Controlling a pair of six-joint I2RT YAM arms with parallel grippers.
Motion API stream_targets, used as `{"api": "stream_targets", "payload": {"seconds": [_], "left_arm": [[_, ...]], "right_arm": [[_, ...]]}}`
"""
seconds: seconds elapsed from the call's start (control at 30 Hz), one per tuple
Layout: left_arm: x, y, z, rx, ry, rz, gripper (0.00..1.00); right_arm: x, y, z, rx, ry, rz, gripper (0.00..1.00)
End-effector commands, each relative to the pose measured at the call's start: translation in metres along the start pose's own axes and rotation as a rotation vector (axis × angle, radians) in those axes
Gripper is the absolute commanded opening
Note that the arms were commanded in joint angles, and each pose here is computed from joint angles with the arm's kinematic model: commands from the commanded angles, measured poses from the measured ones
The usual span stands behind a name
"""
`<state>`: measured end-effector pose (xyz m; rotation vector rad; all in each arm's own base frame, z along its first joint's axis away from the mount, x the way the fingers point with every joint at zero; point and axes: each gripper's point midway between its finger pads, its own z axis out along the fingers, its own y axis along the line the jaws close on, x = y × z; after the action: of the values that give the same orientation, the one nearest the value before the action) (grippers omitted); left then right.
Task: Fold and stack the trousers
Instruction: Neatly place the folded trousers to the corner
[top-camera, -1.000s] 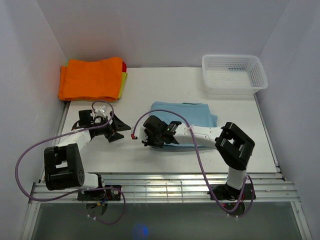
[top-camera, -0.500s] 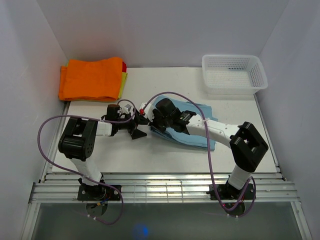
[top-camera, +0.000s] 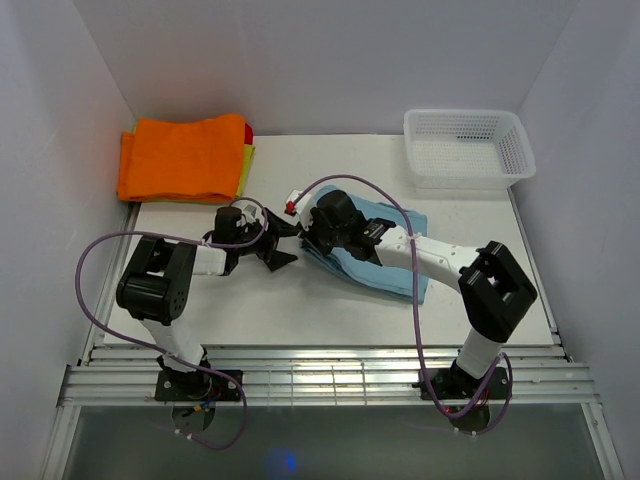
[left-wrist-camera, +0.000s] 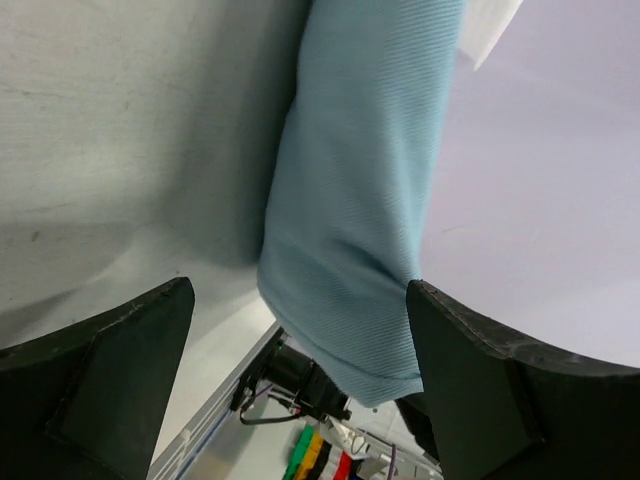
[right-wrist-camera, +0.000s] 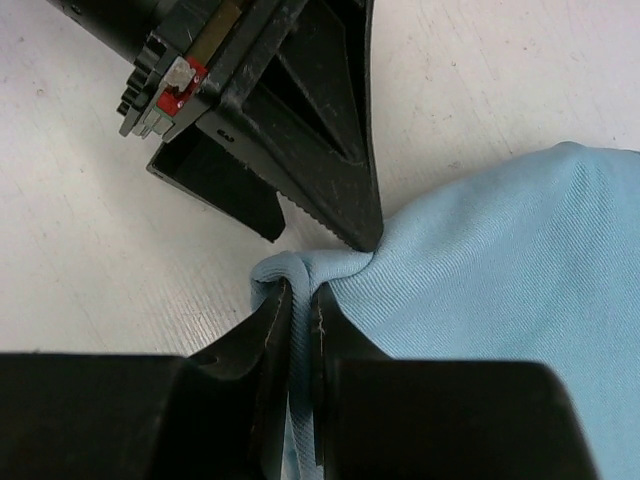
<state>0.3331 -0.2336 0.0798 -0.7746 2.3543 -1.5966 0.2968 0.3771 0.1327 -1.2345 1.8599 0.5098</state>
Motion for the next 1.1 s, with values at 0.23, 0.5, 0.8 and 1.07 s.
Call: {"api": "stream_targets", "payload": {"seconds": [0.23,0.5,0.8,1.07], "left_arm": [[-0.018,-0.068,-0.013,0.148,-0.11,0.107,0.98],[0.012,-0.053,0.016,0.096,-0.013,0.086,0.98],[0.007,-0.054,0.033,0.089,0.005,0.074,0.8],[0.016,-0.062,0.039,0.116,0.08,0.066,0.55]], "right_arm": [[-0.03,0.002,0.008,-0.012,-0.104,0.044,0.08],[-0.037,-0.001,0.013,-0.001,-0.122,0.056,0.08],[-0.035,-0.016,0.017,0.08,-0.131,0.115,0.08],[-0.028,-0.014,0.023,0.066,-0.13,0.091,0.08]]}}
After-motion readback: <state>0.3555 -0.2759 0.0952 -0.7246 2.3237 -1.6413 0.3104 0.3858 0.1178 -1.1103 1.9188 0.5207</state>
